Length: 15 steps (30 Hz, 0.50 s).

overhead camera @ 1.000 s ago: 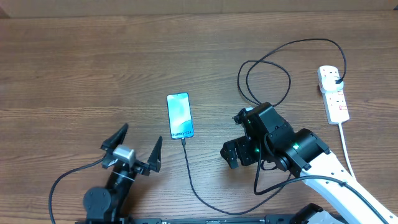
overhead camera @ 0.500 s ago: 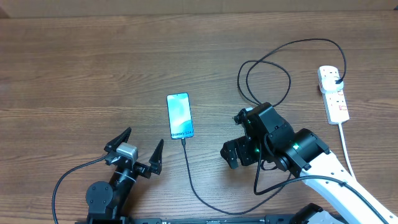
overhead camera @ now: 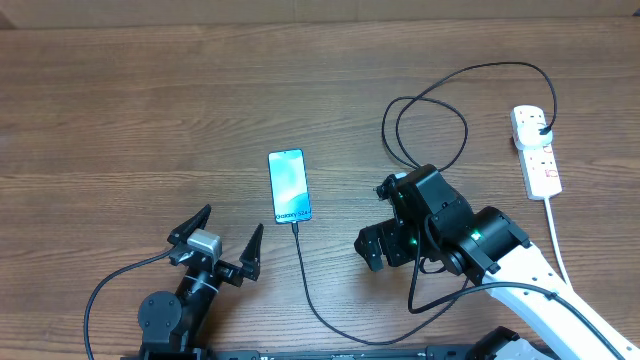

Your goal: Plug charger to phone and switch on socket

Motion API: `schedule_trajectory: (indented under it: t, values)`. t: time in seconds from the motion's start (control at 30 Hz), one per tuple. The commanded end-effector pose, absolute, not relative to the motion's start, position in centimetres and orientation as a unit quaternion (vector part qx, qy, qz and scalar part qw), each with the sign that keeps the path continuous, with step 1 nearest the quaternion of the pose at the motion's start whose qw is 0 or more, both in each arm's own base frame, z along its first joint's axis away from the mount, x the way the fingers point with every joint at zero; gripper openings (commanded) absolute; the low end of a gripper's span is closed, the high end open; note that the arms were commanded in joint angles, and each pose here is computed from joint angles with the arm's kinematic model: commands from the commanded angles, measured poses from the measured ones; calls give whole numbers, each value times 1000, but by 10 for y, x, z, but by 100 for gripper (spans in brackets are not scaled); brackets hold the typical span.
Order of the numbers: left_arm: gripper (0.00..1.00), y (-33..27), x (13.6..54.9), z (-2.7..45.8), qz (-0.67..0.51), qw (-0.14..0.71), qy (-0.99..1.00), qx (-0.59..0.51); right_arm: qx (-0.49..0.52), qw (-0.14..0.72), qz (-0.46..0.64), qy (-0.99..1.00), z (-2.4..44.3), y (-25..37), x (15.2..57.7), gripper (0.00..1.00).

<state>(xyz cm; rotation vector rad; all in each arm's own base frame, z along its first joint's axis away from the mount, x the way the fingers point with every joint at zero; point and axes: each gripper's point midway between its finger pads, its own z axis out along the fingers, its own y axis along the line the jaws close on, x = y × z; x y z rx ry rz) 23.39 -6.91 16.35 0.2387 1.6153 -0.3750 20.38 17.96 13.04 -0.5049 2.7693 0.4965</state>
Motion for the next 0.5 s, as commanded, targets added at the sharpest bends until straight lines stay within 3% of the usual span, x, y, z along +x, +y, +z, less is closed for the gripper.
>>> schedule_trajectory:
  t: [0.0,0.3,0.47]
  values:
    - [100,-67,234,163,-165,671,716,98,-175,143,172,959,130,180,204,100]
    - [99,-67,234,163,-166,671,716,98,-178,155,159,959,131,177,209,100]
    - [100,-67,234,163,-165,671,716,98,-149,302,125,933,156,171,260,100]
